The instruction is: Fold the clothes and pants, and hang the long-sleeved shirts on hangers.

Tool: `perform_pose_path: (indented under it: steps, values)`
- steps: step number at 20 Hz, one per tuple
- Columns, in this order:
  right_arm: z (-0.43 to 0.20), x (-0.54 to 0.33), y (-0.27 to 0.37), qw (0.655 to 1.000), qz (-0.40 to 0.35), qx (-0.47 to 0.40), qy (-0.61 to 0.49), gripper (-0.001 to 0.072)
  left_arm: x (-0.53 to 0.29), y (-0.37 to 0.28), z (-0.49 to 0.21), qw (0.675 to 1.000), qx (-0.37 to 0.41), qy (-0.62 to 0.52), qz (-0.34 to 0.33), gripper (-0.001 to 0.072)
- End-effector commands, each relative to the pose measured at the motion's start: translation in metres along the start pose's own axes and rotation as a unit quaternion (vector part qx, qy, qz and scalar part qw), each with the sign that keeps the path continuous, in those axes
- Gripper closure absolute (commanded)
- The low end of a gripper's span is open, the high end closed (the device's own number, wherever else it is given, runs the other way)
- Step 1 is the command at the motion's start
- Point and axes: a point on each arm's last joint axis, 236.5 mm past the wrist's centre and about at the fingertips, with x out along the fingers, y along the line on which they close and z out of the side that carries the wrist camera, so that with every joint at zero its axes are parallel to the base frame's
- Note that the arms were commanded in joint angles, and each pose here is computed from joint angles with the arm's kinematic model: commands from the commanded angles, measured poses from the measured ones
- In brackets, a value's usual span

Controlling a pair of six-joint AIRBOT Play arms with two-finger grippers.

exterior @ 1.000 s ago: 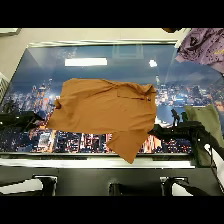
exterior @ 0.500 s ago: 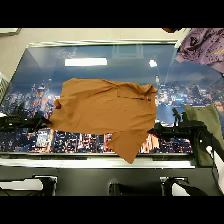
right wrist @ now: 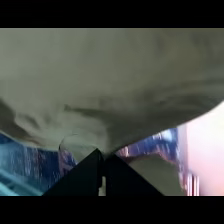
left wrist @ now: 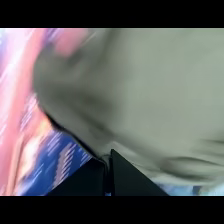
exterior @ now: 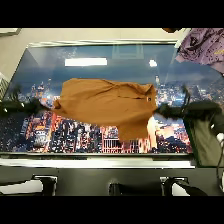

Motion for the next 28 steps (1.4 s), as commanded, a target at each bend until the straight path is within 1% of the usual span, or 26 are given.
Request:
perform_pose_path:
  steps: [1,3,4,6,7,9,11,14,16,18,20,21,23,24,26,28]
  values:
    - [0.101,-0.076,0.084,0.985,0.004,-0.117,-0.124,0.0687,-0.086,-0.104,0.078,0.984,0.112,-0.139,0.020,0.0697]
    - [0.139,-0.137,0.149,0.963,0.007,-0.185,-0.197,0.0687,-0.167,-0.167,0.109,0.952,0.175,-0.243,0.059,0.0697]
    - [0.148,-0.171,0.184,0.948,0.010,-0.219,-0.230,0.0687,-0.212,-0.197,0.116,0.930,0.199,-0.299,0.076,0.0698]
    - [0.147,-0.237,0.248,0.915,0.012,-0.276,-0.294,0.0687,-0.296,-0.246,0.105,0.884,0.226,-0.397,0.097,0.0698]
    - [0.137,-0.272,0.279,0.895,0.009,-0.302,-0.329,0.0688,-0.331,-0.262,0.089,0.864,0.229,-0.436,0.101,0.0697]
    - [0.107,-0.325,0.321,0.860,0.005,-0.330,-0.388,0.0688,-0.379,-0.272,0.048,0.836,0.228,-0.483,0.124,0.0697]
    - [0.065,-0.368,0.342,0.834,-0.017,-0.343,-0.432,0.0688,-0.415,-0.273,0.001,0.812,0.224,-0.519,0.147,0.0697]
    - [0.018,-0.409,0.351,0.812,-0.047,-0.334,-0.476,0.0688,-0.457,-0.263,-0.060,0.782,0.189,-0.569,0.169,0.0697]
    - [0.002,-0.417,0.354,0.810,-0.047,-0.327,-0.485,0.0688,-0.468,-0.257,-0.084,0.777,0.172,-0.580,0.176,0.0697]
    - [0.006,-0.408,0.346,0.827,-0.045,-0.306,-0.469,0.0688,-0.462,-0.252,-0.086,0.785,0.168,-0.568,0.181,0.0697]
    - [0.027,-0.380,0.322,0.865,-0.049,-0.266,-0.422,0.0688,-0.438,-0.241,-0.069,0.808,0.178,-0.526,0.199,0.0697]
    - [0.043,-0.357,0.302,0.890,-0.053,-0.233,-0.387,0.0688,-0.416,-0.235,-0.055,0.827,0.190,-0.488,0.206,0.0697]
    - [0.074,-0.297,0.256,0.935,-0.056,-0.179,-0.301,0.0687,-0.359,-0.213,-0.021,0.873,0.190,-0.398,0.210,0.0697]
    - [0.088,-0.267,0.231,0.951,-0.057,-0.154,-0.261,0.0687,-0.327,-0.197,-0.003,0.892,0.185,-0.353,0.211,0.0697]
    - [0.117,-0.202,0.171,0.975,-0.066,-0.104,-0.187,0.0687,-0.258,-0.155,0.034,0.927,0.154,-0.265,0.214,0.0696]
    - [0.139,-0.145,0.117,0.986,-0.068,-0.056,-0.141,0.0687,-0.181,-0.107,0.066,0.949,0.129,-0.182,0.224,0.0696]
